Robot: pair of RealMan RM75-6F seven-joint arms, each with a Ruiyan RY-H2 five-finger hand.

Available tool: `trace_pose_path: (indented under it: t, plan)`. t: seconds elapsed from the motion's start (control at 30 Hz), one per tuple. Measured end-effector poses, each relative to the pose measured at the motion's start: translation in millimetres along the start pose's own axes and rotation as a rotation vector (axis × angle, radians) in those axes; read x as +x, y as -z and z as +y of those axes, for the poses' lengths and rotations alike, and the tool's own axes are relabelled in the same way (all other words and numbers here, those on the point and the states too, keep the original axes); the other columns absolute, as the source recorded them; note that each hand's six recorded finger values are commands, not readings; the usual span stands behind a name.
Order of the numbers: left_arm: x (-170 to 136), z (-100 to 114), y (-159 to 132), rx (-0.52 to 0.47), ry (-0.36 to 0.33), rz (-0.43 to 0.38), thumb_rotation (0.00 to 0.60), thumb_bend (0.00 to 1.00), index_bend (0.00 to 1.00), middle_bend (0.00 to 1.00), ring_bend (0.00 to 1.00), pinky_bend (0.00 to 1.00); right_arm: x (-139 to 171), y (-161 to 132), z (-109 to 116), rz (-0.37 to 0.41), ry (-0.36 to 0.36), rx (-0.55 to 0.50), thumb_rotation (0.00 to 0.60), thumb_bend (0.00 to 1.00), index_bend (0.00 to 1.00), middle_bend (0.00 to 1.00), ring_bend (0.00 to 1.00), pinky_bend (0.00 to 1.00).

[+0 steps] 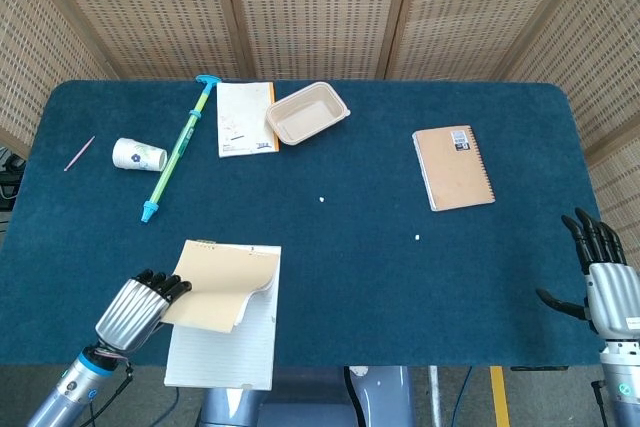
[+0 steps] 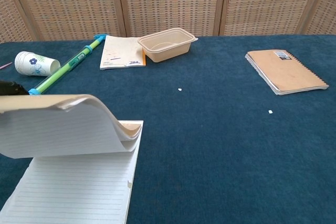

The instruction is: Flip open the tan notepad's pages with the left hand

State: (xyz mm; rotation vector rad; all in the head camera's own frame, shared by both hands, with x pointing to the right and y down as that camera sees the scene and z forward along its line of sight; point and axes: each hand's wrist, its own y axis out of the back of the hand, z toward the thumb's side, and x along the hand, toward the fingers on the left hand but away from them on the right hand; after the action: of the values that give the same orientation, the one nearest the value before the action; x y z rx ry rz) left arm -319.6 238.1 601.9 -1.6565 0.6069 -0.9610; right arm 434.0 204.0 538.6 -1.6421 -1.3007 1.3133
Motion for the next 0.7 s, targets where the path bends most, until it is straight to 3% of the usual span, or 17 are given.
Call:
trace_pose_path:
  t: [0.7]
  plan:
    - [149.5, -7.4, 103.5, 0.061, -0.014, 0.240, 0.600, 0.76, 0.78, 0.50, 0.54, 0.65, -2.8, 4.1, -5.1, -0.008, -0.020, -0.001, 0.600, 0.14, 0.07, 0.00, 0.00, 0.02]
